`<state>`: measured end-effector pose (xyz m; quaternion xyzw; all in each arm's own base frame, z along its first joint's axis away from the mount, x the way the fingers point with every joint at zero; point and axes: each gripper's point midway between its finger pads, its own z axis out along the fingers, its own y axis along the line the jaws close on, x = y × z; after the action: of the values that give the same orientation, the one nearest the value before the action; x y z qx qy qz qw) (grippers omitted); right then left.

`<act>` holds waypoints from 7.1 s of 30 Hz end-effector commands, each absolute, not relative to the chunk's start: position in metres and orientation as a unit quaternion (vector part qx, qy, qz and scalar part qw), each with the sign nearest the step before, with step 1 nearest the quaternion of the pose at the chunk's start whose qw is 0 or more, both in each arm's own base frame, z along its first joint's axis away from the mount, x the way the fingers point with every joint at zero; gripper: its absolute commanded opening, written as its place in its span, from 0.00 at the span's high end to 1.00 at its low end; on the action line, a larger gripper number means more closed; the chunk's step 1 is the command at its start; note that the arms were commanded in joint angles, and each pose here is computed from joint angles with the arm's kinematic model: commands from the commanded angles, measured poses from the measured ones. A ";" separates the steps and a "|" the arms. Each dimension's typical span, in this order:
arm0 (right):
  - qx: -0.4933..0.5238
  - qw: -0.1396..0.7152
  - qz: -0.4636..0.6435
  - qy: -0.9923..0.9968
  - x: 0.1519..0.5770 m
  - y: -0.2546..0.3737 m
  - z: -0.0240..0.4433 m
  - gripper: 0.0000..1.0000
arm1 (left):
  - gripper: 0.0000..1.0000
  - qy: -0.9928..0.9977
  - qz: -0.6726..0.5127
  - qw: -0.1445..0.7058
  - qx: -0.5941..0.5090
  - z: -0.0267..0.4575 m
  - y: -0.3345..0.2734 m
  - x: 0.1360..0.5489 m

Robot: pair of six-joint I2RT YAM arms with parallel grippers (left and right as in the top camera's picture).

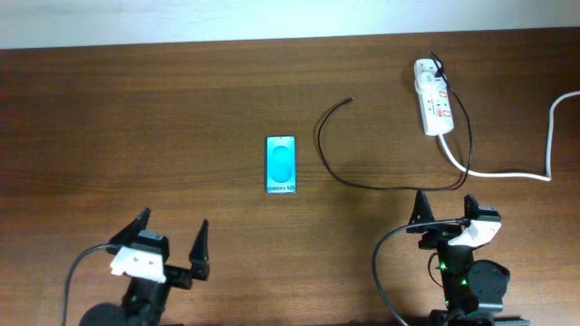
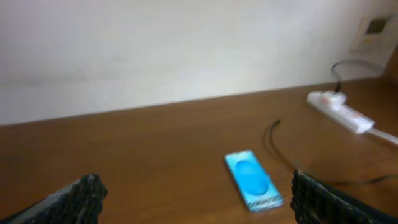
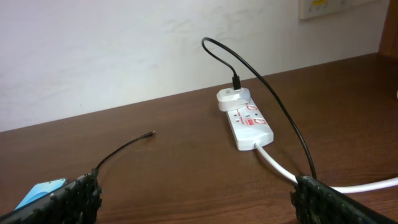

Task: Plug charger to phone and switch on socket
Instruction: 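Move the left gripper over the Galaxy S25 phone and lower, then grasp the phone's bottom edge with the left gripper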

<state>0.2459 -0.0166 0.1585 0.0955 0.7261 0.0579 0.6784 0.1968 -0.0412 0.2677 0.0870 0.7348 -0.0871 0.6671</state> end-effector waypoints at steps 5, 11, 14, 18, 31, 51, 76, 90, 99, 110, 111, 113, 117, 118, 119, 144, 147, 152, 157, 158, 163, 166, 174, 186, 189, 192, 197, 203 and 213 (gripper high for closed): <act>0.096 0.678 0.060 0.726 0.246 -0.016 0.157 0.02 | 0.01 0.712 -0.106 0.688 0.091 0.339 -0.047 0.192; 0.096 0.678 0.060 0.726 0.246 -0.016 0.157 0.02 | 0.01 0.739 -0.120 0.656 0.094 0.369 -0.050 0.230; 0.096 0.678 0.060 0.726 0.246 -0.016 0.157 0.02 | 0.01 0.758 -0.133 0.631 0.097 0.382 -0.053 0.248; 0.096 0.678 0.060 0.726 0.246 -0.016 0.157 0.02 | 0.01 0.791 -0.142 0.588 0.091 0.391 -0.054 0.270; 0.096 0.678 0.060 0.726 0.246 -0.016 0.157 0.02 | 0.01 0.835 -0.260 0.453 0.174 0.353 -0.146 0.314; 0.096 0.678 0.060 0.726 0.246 -0.016 0.157 0.02 | 0.00 0.945 -0.170 0.274 0.052 0.213 -0.165 0.362; 0.096 0.678 0.060 0.726 0.246 -0.016 0.157 0.02 | 0.01 0.984 -0.046 0.168 0.020 0.010 -0.195 0.412; 0.096 0.678 0.060 0.726 0.246 -0.016 0.157 0.02 | 0.01 0.984 -0.080 0.158 0.034 0.007 -0.209 0.408; 0.096 0.678 0.060 0.726 0.246 -0.016 0.157 0.02 | 0.01 0.987 -0.072 0.136 0.047 0.013 -0.218 0.397; 0.096 0.678 0.060 0.726 0.246 -0.016 0.157 0.02 | 0.01 0.985 -0.022 0.168 0.025 0.034 -0.206 0.414; 0.096 0.678 0.060 0.726 0.246 -0.016 0.157 0.02 | 0.01 0.985 -0.022 0.168 0.025 0.034 -0.206 0.414; 0.096 0.678 0.060 0.726 0.246 -0.016 0.157 0.02 | 0.01 0.985 -0.023 0.168 0.026 0.034 -0.207 0.414; 0.096 0.678 0.060 0.726 0.246 -0.016 0.157 0.02 | 0.01 0.985 -0.026 0.169 0.039 0.035 -0.218 0.409; 0.096 0.678 0.060 0.726 0.246 -0.016 0.157 0.02 | 0.01 0.984 -0.024 0.171 0.043 0.034 -0.221 0.408; 0.096 0.678 0.060 0.726 0.246 -0.016 0.157 0.02 | 0.01 0.984 -0.016 0.172 0.043 0.032 -0.220 0.409; 0.096 0.678 0.060 0.726 0.246 -0.016 0.157 0.02 | 0.01 0.990 0.023 0.139 -0.012 0.000 -0.203 0.400; 0.096 0.678 0.060 0.726 0.246 -0.016 0.157 0.02 | 0.01 0.990 0.020 0.142 -0.002 -0.001 -0.205 0.402; 0.096 0.678 0.060 0.726 0.246 -0.016 0.157 0.02 | 0.01 0.993 0.014 0.120 0.004 -0.020 -0.209 0.397; 0.096 0.678 0.060 0.726 0.246 -0.016 0.157 0.02 | 0.06 0.995 0.023 0.101 0.006 -0.029 -0.206 0.390; 0.096 0.678 0.060 0.726 0.246 -0.016 0.157 0.02 | 0.07 0.995 0.025 0.098 0.006 -0.029 -0.205 0.389; 0.096 0.678 0.060 0.726 0.246 -0.016 0.157 0.02 | 0.14 0.996 0.034 0.087 0.007 -0.030 -0.201 0.383; 0.096 0.678 0.060 0.726 0.246 -0.016 0.157 0.02 | 0.22 0.996 0.037 0.082 0.007 -0.030 -0.199 0.380; 0.096 0.678 0.060 0.726 0.246 -0.016 0.157 0.02 | 0.33 0.996 0.042 0.084 0.007 -0.030 -0.197 0.381; 0.096 0.678 0.060 0.726 0.246 -0.016 0.157 0.02 | 0.40 0.995 0.039 0.089 0.007 -0.018 -0.201 0.388; 0.096 0.678 0.060 0.726 0.246 -0.016 0.157 0.02 | 0.41 0.995 0.037 0.092 0.006 -0.002 -0.205 0.395; 0.096 0.678 0.060 0.726 0.246 -0.016 0.157 0.02 | 0.41 0.995 0.038 0.092 0.006 0.013 -0.208 0.399; 0.096 0.678 0.060 0.726 0.246 -0.016 0.157 0.02 | 0.41 0.995 0.042 0.084 0.017 0.034 -0.209 0.400; 0.096 0.678 0.060 0.726 0.246 -0.016 0.157 0.02 | 0.42 0.996 0.050 0.072 0.021 0.054 -0.207 0.397; 0.096 0.678 0.060 0.726 0.246 -0.016 0.157 0.02 | 0.48 0.997 0.059 0.056 0.014 0.094 -0.184 0.392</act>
<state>0.2458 -0.0166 0.1586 0.0952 0.7259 0.0577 0.6787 0.3835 -0.1952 0.0736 0.0197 0.9974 0.0591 0.0371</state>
